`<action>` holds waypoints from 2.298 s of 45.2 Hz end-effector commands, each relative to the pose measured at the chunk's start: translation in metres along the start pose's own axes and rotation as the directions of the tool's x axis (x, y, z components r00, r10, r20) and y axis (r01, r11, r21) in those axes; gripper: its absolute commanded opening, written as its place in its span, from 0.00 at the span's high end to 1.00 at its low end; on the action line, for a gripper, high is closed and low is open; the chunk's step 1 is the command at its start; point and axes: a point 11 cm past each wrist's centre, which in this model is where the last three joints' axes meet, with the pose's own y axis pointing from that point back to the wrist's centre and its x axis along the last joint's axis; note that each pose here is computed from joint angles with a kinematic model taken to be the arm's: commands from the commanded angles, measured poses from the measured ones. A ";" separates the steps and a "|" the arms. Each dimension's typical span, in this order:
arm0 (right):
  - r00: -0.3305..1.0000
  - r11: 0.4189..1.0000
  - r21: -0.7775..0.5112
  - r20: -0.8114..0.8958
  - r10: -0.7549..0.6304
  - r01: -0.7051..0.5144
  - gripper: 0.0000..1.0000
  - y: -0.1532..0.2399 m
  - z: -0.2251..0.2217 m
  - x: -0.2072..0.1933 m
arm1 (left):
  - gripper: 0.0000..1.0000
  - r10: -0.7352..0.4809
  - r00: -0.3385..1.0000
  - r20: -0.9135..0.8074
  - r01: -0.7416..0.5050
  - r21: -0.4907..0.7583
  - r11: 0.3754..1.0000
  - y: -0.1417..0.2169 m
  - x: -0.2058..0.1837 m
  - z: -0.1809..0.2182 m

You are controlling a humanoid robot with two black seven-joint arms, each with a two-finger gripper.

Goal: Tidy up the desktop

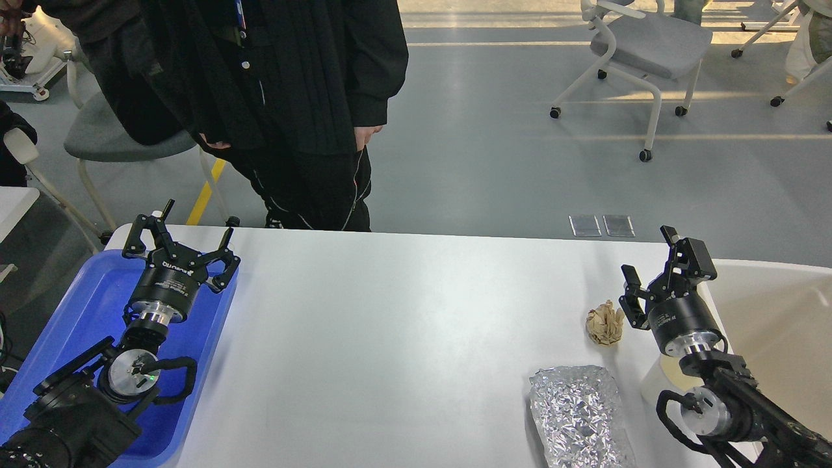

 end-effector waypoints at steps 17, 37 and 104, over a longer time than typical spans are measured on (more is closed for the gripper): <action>1.000 1.000 0.017 0.002 -0.004 0.004 0.00 -0.006 -0.007 0.000 | 0.00 0.000 1.000 0.001 0.000 -0.001 1.000 -0.001 0.000 0.000; 1.000 1.000 0.031 0.000 -0.002 0.002 0.00 -0.010 -0.014 0.002 | 0.00 0.000 1.000 0.001 0.000 -0.001 1.000 -0.001 0.000 0.000; 0.770 0.905 -0.310 -0.486 -0.414 0.291 0.00 -0.013 -0.136 0.026 | 0.00 -0.012 1.000 -0.003 0.012 0.003 1.000 -0.001 -0.003 -0.001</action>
